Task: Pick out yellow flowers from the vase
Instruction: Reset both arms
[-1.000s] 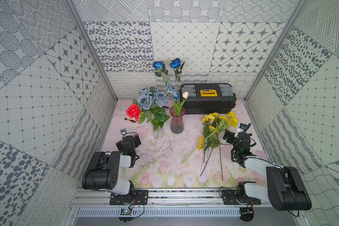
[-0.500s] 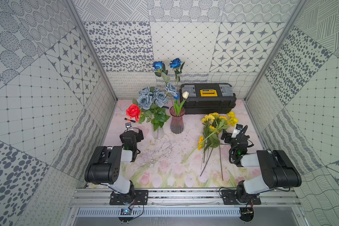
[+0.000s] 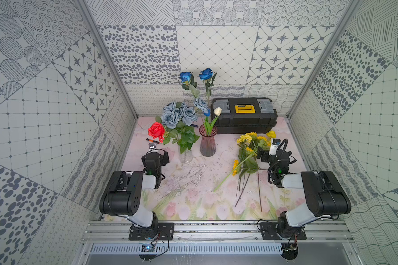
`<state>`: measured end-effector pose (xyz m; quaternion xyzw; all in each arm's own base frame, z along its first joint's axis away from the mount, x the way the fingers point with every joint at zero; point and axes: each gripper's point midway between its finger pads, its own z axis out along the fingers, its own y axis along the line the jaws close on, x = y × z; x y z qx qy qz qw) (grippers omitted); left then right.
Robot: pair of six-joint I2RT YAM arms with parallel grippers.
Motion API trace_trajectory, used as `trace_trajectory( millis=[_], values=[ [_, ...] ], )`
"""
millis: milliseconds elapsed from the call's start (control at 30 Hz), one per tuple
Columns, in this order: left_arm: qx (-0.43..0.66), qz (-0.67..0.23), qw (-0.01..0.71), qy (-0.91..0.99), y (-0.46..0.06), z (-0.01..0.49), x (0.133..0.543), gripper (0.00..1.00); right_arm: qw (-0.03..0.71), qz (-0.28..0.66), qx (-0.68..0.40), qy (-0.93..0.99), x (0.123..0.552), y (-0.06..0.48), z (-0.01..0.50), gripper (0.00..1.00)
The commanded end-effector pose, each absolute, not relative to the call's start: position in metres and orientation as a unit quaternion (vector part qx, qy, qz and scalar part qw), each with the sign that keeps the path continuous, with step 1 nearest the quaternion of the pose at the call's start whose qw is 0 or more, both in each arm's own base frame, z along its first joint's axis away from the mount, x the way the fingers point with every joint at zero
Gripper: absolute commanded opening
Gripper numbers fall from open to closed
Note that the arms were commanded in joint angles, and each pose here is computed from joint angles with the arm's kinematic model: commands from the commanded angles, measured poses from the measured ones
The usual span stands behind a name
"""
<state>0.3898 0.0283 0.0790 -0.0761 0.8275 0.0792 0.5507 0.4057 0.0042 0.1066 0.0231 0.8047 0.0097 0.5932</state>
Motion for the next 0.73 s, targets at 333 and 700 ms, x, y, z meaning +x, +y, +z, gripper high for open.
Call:
trace_trajectory(
  millis=[333, 700],
  values=[
    [-0.065, 0.089, 0.550, 0.828, 0.0266, 0.0800, 0.3924, 0.98, 0.590, 0.015, -0.008, 0.808, 0.4069, 0.0144, 0.1052, 0.98],
    [-0.065, 0.089, 0.550, 0.828, 0.0267, 0.0802, 0.3924, 0.98, 0.589, 0.015, -0.008, 0.808, 0.4073, 0.0144, 0.1051, 0.98]
  ],
)
